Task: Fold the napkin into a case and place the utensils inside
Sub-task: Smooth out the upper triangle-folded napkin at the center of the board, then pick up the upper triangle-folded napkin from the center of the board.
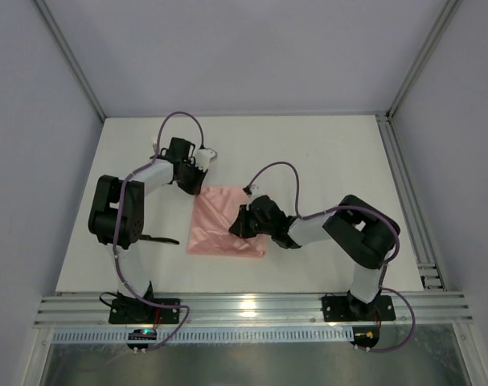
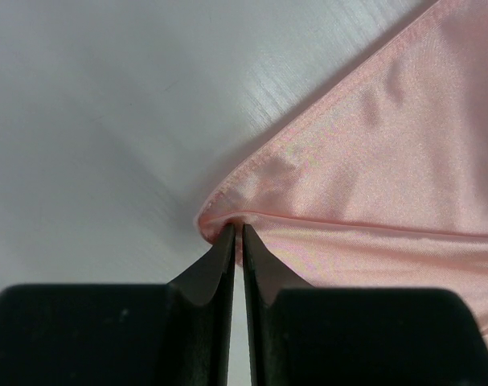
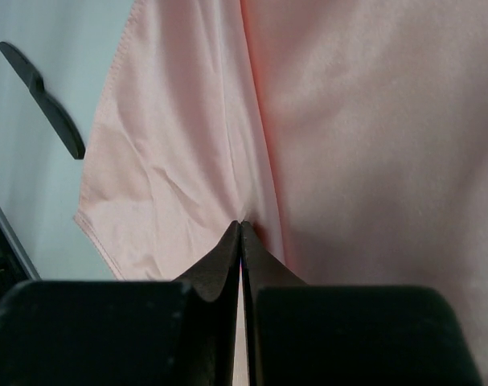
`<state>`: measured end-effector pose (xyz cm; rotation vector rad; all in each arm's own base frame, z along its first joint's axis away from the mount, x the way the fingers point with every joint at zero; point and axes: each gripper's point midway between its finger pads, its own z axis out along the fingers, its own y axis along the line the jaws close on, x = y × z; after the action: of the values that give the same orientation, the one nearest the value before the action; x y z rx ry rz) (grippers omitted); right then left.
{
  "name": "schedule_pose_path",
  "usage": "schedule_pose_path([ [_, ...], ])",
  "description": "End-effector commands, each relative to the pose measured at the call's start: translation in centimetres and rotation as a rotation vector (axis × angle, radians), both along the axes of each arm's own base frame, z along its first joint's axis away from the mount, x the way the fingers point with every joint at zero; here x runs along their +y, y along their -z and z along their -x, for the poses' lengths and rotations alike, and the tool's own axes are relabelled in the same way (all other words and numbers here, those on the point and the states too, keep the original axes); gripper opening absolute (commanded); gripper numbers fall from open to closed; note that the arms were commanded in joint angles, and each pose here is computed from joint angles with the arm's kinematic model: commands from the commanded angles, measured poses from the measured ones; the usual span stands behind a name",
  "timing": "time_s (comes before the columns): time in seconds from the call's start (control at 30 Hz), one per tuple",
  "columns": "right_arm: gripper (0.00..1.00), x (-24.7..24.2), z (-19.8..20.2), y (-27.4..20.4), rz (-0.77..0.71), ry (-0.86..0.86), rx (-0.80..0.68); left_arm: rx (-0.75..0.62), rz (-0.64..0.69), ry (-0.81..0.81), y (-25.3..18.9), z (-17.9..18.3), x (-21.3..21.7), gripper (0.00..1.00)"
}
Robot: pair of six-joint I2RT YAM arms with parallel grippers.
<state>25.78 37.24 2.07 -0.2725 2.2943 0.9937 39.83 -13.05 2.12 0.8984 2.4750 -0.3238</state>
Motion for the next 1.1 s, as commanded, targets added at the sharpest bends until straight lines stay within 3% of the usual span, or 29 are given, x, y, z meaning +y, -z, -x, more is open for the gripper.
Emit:
schedule_pose_path([
  [0.0, 0.04, -2.7, 1.9, 0.8, 0.05, 0.025, 0.035, -0.007, -0.048, -0.033, 1.0, -0.8, 1.1, 0.09],
  [0.5, 0.04, -9.0, 9.7, 2.3, 0.144, 0.035, 0.118, -0.012, -0.054, -0.036, 1.0, -1.1, 1.1, 0.08],
  [0.87, 0.04, -11.0, 10.8, 2.0, 0.173, 0.047, 0.122, -0.01, -0.071, -0.036, 1.0, -1.0, 1.4, 0.08],
  [1.07, 0.04, -10.9, 10.7, -0.5, 0.151, 0.03, 0.082, -0.005, -0.047, -0.02, 0.7, -0.8, 1.0, 0.09],
])
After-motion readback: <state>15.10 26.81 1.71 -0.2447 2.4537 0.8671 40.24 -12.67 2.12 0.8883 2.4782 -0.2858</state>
